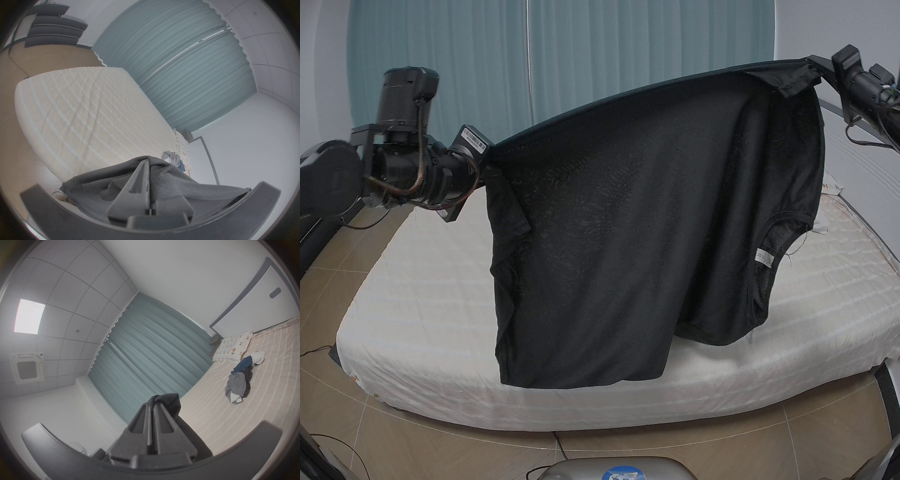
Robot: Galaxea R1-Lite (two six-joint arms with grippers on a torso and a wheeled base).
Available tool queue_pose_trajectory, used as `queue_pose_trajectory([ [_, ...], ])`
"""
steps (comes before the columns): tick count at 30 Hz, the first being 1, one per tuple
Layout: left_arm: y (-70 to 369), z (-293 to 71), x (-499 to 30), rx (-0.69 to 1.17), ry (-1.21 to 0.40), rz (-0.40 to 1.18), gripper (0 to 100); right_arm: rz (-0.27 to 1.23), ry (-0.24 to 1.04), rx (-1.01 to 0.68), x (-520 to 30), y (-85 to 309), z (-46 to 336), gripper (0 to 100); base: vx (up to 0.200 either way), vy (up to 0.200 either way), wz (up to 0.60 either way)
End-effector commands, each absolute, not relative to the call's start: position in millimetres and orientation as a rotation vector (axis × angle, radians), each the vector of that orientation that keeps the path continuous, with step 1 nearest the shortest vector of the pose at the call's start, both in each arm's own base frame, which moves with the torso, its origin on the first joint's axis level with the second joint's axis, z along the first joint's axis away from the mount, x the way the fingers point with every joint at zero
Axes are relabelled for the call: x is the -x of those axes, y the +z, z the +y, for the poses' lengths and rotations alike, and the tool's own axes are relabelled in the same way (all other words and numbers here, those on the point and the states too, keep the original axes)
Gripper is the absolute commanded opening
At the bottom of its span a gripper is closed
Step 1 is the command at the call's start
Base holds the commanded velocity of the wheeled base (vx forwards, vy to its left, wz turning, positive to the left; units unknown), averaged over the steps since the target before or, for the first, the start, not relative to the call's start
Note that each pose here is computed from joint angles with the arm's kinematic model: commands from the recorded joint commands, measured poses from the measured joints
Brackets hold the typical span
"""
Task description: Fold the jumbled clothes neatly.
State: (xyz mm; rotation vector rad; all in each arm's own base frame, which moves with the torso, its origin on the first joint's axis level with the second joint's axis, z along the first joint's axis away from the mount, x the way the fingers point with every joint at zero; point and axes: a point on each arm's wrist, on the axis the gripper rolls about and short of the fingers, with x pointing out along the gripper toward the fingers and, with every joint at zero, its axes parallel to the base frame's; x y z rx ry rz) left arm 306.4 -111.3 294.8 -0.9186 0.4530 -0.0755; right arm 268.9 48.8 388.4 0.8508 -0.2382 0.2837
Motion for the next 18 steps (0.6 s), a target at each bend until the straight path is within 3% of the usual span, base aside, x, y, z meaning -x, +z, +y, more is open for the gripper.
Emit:
queue_pose_trajectory([
  [1,238.5,-102.5,-398.3,0.969,0.108,0.585,0,-0.157,0.075,-0.867,-378.9,346.7,24.2,0,0.000,0.000,0.00],
  [5,211.2,-109.2,-423.7,0.998,0.148,0.629,0,-0.142,-0.005,-0.863,-423.5,316.8,22.0,0,0.000,0.000,0.00],
  [10,193.9,-114.7,-438.6,0.996,0.150,0.653,0,-0.160,-0.021,-0.869,-449.5,303.2,22.4,0,0.200,0.000,0.00],
  [18,164.0,-123.4,-469.2,1.043,0.145,0.673,0,-0.075,-0.074,-0.857,-483.9,242.6,41.2,0,0.200,0.000,0.00],
])
